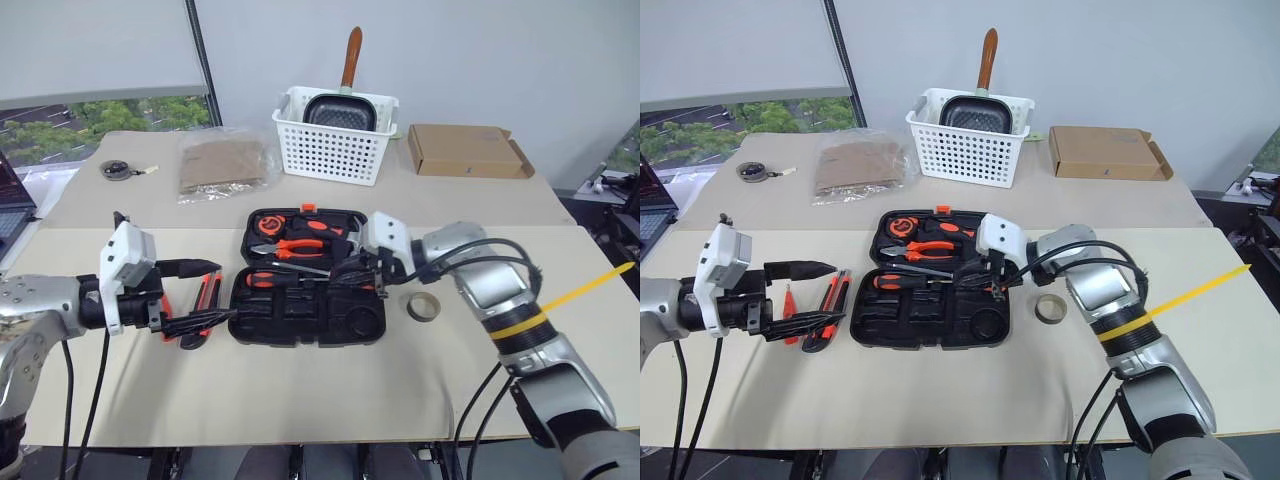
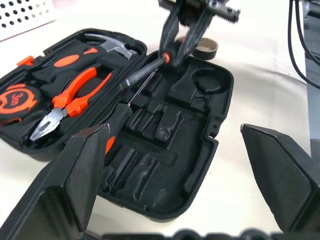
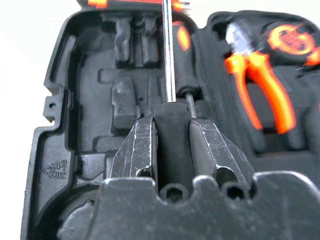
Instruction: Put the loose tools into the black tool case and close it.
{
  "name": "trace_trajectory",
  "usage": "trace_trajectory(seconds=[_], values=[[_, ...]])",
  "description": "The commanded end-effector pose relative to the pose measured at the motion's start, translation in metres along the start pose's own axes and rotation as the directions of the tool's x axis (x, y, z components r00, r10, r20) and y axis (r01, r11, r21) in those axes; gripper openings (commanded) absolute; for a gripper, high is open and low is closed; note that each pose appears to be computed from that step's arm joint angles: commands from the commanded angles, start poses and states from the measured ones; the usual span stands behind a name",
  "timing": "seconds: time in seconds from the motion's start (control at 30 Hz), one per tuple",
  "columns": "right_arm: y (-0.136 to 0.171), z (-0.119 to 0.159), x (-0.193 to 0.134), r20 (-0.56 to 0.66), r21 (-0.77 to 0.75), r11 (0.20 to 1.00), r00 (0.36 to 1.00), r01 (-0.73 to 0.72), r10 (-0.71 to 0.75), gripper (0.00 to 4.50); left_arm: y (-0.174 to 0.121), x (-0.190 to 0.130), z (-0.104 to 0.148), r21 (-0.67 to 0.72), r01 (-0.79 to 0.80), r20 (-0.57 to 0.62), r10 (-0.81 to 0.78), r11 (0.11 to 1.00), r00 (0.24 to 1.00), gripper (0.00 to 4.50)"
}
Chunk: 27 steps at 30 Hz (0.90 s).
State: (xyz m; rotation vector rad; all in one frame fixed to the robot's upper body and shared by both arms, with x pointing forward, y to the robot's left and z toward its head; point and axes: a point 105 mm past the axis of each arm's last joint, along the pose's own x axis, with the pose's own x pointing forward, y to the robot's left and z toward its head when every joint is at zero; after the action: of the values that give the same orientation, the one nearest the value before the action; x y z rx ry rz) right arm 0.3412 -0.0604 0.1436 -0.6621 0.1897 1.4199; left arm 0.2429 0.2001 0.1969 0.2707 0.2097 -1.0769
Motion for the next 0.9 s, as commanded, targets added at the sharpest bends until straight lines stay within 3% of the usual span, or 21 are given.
trace_trajectory(seconds=[0.03, 0.5, 0.57, 0.73, 0.87, 0.9], values=[[-0.009, 0.009, -0.001, -0.026, -0.124, 0.992, 1.0, -0.006, 0.002, 0.64, -0.004, -0.005, 0.011, 0.047, -0.025, 0.008, 0.024, 0.999, 1.0, 4.5], [-0.014, 0.002, 0.021, -0.046, -0.138, 0.99, 0.999, -0.017, 0.011, 0.64, -0.007, -0.011, 0.011, 0.039, -0.055, 0.007, 0.055, 0.998, 0.998, 4.5], [-0.014, 0.002, 0.021, -0.043, -0.137, 0.99, 0.999, -0.018, 0.012, 1.63, -0.007, -0.011, 0.01, 0.037, -0.055, 0.005, 0.055, 0.998, 0.998, 4.5], [-0.016, 0.009, 0.016, -0.023, -0.159, 0.987, 1.0, -0.006, 0.002, 3.24, -0.006, -0.011, 0.006, 0.026, -0.053, 0.001, 0.053, 0.998, 0.999, 4.5], [-0.027, 0.03, 0.008, 0.086, -0.111, 0.992, 0.995, 0.067, -0.057, 4.47, -0.005, -0.013, 0.005, 0.018, -0.057, 0.004, 0.056, 0.998, 0.998, 4.5], [-0.028, 0.038, 0.006, 0.146, -0.068, 0.994, 0.987, 0.081, -0.07, 4.47, -0.004, -0.013, 0.003, 0.012, -0.062, 0.007, 0.062, 0.998, 0.998, 4.5]])
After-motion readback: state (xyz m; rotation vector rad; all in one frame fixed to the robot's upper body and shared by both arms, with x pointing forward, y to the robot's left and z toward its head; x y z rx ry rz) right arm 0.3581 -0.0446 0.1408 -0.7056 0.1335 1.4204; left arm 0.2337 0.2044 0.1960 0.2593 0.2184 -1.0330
